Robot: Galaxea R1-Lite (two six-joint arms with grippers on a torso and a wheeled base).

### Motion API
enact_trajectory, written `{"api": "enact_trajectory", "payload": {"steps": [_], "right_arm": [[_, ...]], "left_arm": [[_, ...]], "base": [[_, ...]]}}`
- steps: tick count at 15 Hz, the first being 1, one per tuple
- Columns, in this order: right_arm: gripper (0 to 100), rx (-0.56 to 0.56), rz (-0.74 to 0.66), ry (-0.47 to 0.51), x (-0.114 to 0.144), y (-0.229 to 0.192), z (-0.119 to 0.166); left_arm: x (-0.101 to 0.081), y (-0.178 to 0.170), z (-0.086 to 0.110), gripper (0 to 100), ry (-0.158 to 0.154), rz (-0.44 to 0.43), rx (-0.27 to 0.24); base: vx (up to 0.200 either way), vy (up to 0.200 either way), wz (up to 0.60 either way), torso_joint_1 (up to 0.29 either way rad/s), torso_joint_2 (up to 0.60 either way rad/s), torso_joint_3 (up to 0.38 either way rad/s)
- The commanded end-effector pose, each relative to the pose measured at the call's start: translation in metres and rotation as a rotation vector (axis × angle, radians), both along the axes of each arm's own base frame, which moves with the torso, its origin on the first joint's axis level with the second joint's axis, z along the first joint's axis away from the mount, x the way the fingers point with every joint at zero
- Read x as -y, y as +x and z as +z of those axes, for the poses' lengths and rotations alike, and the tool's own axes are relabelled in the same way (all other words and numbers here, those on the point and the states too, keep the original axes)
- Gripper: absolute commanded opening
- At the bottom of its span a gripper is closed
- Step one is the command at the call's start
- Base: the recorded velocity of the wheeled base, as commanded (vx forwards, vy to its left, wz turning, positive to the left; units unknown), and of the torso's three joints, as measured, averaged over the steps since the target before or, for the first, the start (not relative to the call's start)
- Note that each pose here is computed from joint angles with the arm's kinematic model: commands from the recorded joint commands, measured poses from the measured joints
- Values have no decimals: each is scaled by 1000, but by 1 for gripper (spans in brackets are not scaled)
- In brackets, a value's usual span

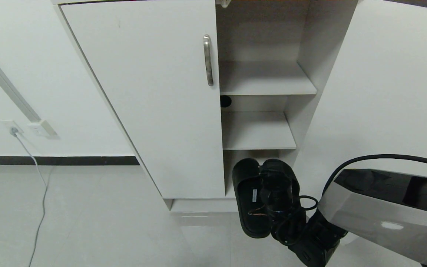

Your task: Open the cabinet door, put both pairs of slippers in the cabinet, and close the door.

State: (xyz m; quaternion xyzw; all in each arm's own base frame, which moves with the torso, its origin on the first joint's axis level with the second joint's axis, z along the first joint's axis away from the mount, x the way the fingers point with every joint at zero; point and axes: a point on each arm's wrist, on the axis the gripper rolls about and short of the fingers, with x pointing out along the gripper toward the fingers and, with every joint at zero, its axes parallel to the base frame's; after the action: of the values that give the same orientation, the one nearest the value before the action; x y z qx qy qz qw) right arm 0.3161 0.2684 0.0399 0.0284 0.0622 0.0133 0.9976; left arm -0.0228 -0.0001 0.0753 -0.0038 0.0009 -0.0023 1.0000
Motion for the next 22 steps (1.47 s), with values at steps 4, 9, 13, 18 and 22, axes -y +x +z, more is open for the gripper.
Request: {"api": "enact_trajectory", "payload": {"steps": [4,9,13,18,22], "right_arm": [[0,94,-21,-29,8,11,-5],[0,103,-24,-27,8,11,-2],[0,104,-20,-31,7,10,-2],[0,106,-20,-30,7,11,-1],[0,108,-20,-41,5,15,0]], "left_arm": [[0,0,0,0,-2,0,-1],[0,0,0,0,-3,0,-1],[0,0,0,0,-3,0,-1],[0,0,0,0,-3,0,-1],[0,0,0,0,-3,0,-1]], "base": [[0,0,0,0,0,0],[40,0,0,1,0,0],[200,0,0,1,4,1],[200,0,0,3,2,4],[100,0,0,2,2,2]]}}
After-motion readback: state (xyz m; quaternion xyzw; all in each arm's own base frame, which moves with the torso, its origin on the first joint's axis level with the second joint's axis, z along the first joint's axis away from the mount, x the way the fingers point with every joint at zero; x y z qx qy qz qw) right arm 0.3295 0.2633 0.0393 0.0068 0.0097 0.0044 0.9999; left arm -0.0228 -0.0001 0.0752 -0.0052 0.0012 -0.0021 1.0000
